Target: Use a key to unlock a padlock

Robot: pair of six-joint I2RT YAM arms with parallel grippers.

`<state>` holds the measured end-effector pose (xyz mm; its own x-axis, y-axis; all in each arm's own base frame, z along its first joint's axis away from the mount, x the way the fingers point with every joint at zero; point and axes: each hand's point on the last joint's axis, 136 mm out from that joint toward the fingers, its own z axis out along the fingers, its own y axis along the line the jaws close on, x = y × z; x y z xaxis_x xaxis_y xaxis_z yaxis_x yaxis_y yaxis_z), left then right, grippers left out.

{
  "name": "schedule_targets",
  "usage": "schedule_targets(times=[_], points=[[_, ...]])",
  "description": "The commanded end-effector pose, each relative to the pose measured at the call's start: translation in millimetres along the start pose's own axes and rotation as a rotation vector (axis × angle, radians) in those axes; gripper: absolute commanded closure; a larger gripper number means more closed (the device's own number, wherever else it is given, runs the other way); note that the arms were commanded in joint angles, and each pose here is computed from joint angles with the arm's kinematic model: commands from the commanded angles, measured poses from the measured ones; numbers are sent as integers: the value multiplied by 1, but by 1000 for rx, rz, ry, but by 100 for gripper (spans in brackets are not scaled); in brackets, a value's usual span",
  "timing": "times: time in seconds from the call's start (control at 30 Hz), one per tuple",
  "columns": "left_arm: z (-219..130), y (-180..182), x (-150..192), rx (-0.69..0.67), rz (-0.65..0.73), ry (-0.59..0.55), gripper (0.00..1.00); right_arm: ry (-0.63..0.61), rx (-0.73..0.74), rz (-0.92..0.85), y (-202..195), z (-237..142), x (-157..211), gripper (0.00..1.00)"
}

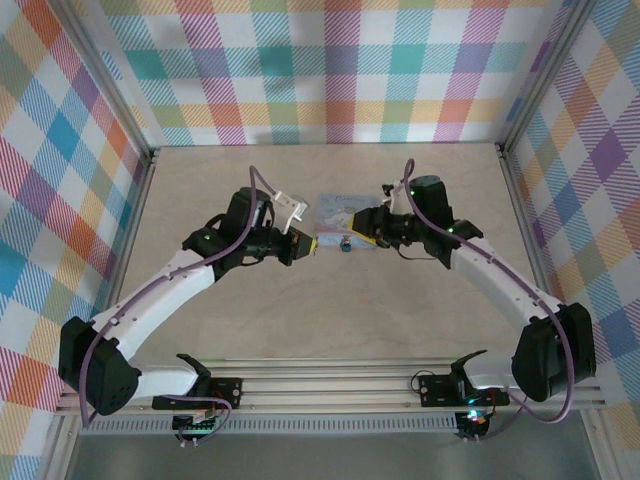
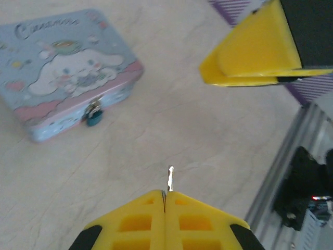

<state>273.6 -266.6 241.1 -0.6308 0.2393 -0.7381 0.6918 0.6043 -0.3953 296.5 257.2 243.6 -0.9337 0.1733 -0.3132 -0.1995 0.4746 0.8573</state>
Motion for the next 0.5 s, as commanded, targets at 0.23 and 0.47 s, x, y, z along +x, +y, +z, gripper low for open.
schedule_targets(times=[0.23, 0.47], points=[[-18, -38, -23, 270, 62, 7, 100, 80, -215, -150, 62, -11, 10, 56], [-16, -43, -25, 315, 52, 22, 100, 184, -196, -185, 68, 9, 28, 58]])
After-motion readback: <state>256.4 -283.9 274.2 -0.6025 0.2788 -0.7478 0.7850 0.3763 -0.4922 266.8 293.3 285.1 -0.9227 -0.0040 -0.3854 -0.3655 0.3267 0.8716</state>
